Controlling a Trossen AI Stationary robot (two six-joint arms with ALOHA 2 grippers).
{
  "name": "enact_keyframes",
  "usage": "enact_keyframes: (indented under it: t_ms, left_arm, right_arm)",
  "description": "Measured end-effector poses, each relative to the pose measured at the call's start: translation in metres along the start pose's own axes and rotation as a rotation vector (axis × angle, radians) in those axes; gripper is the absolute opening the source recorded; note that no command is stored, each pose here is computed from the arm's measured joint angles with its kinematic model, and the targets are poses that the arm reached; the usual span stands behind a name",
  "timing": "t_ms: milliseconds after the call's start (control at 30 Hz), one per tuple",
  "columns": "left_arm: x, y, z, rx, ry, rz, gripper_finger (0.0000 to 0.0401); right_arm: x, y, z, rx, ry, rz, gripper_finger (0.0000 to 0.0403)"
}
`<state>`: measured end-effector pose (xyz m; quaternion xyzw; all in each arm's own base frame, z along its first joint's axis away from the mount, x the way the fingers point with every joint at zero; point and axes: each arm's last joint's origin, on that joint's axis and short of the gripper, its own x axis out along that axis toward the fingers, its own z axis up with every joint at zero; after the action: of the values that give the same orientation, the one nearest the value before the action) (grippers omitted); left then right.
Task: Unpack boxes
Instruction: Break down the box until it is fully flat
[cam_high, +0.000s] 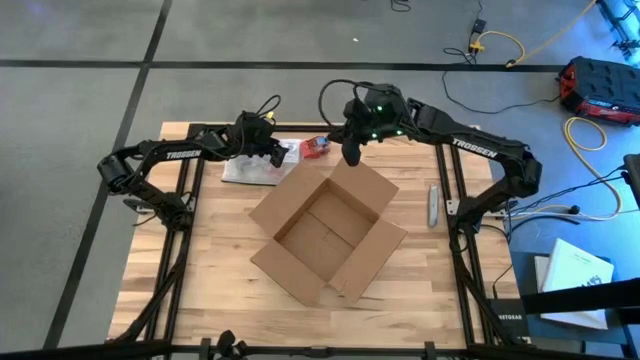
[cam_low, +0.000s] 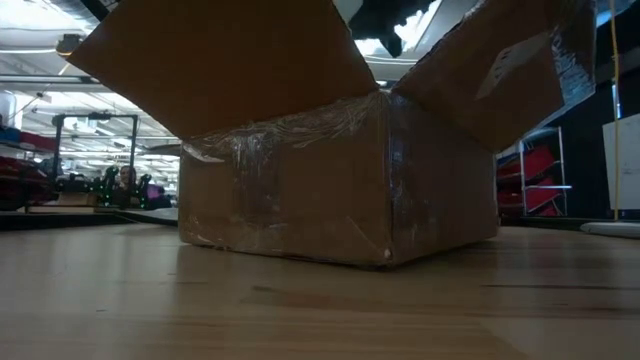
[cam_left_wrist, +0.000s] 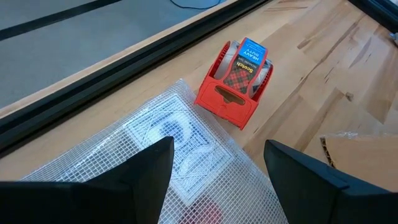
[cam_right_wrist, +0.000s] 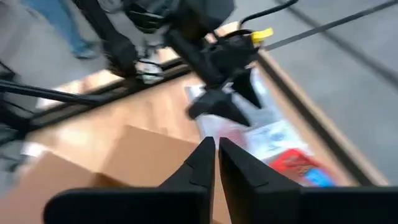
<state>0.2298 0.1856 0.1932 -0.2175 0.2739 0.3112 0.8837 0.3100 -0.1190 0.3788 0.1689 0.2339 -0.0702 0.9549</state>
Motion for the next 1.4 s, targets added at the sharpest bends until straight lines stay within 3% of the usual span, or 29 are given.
enact_keyframes:
  t_ms: [167, 533, 667, 967, 1200, 1400]
  left_arm:
    - [0.0, 0.0, 0.0, 0.0, 0.0, 0.0, 0.0239]
    - [0.0, 0.0, 0.0, 0.0, 0.0, 0.0, 0.0239]
    - [0.0, 0.0, 0.0, 0.0, 0.0, 0.0, 0.0239]
    - [0.0, 0.0, 0.0, 0.0, 0.0, 0.0, 0.0239]
    - [0.0, 0.0, 0.0, 0.0, 0.0, 0.0, 0.0239]
    - [0.0, 0.0, 0.0, 0.0, 0.0, 0.0, 0.0239]
  right_arm:
    - [-0.002, 0.009, 0.001, 0.135, 0.001, 0.084, 0.0062]
    - [-0.001, 0.017, 0.006, 0.064, -0.048, 0.168, 0.016]
    - [-0.001, 0.018, 0.01, 0.058, -0.085, 0.19, 0.0164]
    - [-0.001, 0.023, 0.011, 0.216, -0.07, 0.225, 0.0165]
    - [0.002, 0.028, 0.007, 0.214, -0.043, 0.234, 0.0165]
    - [0.005, 0.014, -0.004, 0.143, 0.028, 0.01, 0.0165]
